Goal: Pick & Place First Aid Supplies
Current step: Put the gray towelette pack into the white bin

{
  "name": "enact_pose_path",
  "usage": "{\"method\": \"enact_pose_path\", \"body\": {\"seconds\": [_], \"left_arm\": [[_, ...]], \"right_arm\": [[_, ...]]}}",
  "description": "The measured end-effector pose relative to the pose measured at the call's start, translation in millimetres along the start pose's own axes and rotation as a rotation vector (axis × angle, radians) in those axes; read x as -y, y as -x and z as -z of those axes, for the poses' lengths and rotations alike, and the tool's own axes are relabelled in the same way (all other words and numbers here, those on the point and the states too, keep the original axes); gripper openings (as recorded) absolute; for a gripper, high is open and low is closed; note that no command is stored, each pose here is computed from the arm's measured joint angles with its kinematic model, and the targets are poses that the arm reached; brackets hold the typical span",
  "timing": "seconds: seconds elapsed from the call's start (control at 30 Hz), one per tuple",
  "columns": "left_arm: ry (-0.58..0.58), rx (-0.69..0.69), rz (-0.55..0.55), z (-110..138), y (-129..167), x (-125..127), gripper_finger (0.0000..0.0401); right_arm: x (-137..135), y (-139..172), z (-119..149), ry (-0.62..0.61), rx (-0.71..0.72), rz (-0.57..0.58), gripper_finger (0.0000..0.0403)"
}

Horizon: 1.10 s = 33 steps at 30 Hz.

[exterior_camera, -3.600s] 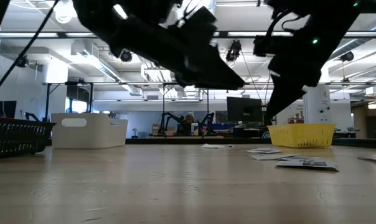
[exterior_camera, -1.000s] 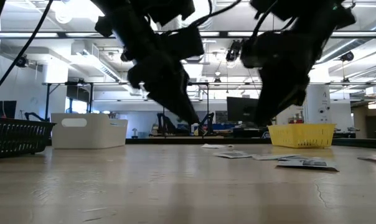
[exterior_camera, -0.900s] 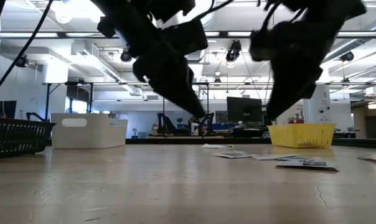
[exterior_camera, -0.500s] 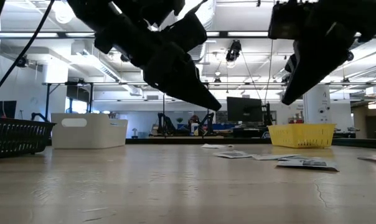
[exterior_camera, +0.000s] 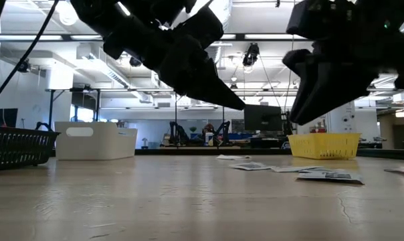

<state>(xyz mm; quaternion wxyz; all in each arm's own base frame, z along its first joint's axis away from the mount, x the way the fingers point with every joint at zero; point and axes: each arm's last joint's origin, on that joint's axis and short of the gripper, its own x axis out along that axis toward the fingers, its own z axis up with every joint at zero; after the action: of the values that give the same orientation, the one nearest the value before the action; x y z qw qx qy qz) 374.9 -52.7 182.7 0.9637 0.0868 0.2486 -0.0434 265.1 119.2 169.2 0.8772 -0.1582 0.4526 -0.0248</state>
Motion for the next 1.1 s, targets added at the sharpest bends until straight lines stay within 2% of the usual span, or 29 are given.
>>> {"method": "enact_pose_path", "body": {"seconds": [0.13,0.23,0.43,0.53,0.63,0.83,1.0,1.1], "left_arm": [[-0.002,-0.011,0.001,5.8,-6.5,1.3,0.0],[-0.005,-0.045,0.003,16.4,-16.4,3.4,0.0],[-0.011,-0.081,-0.062,25.5,-23.8,2.9,0.0],[-0.01,-0.074,-0.058,24.0,-24.4,2.9,0.0],[0.003,-0.067,-0.018,23.5,-25.2,3.9,0.0],[0.035,-0.09,-0.02,37.4,-37.6,6.5,0.0],[0.062,-0.125,-0.132,48.3,-44.8,5.2,0.0],[0.081,-0.132,-0.151,50.5,-45.1,4.4,0.0]], "right_arm": [[-2.5,-6.2,0.7,0.208,-0.01,0.004,0.0063],[-3.7,-7.0,-0.2,0.293,-0.012,0.005,0.0063],[-5.7,6.0,-6.2,0.337,-0.042,0.067,0.0063],[-6.9,16.0,-6.3,0.378,-0.103,0.114,0.0063],[-8.2,19.4,-9.7,0.362,-0.097,0.111,0.0063],[-6.8,14.3,-5.8,0.35,-0.106,0.114,0.0063],[-4.0,11.8,-4.4,0.344,-0.117,0.113,0.0063],[-5.0,11.2,-4.7,0.372,-0.109,0.086,0.0063]]}}
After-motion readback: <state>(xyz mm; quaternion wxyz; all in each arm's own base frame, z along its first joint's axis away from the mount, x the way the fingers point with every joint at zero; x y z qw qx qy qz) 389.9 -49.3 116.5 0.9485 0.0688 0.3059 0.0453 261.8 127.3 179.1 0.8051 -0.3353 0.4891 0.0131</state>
